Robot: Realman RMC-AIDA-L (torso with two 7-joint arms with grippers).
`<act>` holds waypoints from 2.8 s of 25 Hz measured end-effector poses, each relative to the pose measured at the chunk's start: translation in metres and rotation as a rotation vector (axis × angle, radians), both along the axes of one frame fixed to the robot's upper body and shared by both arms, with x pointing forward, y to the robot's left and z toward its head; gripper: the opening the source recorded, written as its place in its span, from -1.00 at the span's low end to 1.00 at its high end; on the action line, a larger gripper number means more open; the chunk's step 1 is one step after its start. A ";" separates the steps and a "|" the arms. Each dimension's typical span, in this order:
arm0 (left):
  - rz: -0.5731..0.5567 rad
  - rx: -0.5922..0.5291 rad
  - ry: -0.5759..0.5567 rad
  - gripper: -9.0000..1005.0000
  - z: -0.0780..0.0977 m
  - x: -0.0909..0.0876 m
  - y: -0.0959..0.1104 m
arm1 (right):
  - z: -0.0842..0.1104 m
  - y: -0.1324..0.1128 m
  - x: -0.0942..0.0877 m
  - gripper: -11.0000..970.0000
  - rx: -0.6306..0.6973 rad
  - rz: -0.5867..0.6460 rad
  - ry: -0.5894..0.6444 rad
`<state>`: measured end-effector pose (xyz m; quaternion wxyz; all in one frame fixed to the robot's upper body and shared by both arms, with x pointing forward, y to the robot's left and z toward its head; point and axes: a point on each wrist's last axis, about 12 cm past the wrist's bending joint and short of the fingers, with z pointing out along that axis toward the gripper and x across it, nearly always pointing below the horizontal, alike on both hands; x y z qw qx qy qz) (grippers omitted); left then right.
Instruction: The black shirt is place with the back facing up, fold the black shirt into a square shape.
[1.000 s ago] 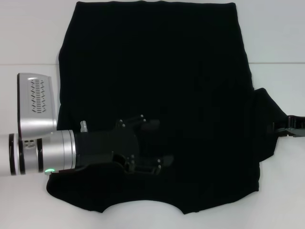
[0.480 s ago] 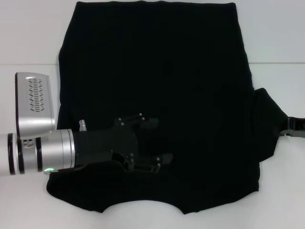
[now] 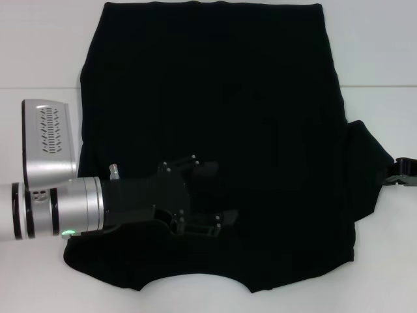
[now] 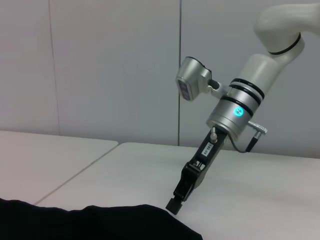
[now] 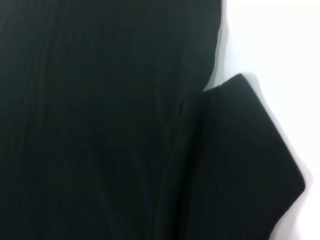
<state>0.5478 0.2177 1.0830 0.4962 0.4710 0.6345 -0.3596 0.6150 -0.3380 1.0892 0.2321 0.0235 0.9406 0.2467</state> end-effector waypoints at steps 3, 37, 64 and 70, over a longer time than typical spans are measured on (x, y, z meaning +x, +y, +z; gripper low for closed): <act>0.000 0.000 0.001 0.89 0.000 0.000 0.000 | -0.001 0.004 0.001 -0.82 0.002 0.007 0.002; 0.004 -0.001 0.003 0.89 0.002 0.001 0.001 | -0.009 0.010 0.002 -0.27 -0.011 -0.021 -0.012; 0.051 -0.039 0.000 0.89 0.004 0.002 0.009 | -0.003 -0.006 0.003 -0.98 -0.076 -0.020 -0.039; 0.060 -0.050 0.002 0.89 0.003 0.001 0.010 | 0.002 -0.014 0.004 -0.98 -0.095 -0.031 -0.062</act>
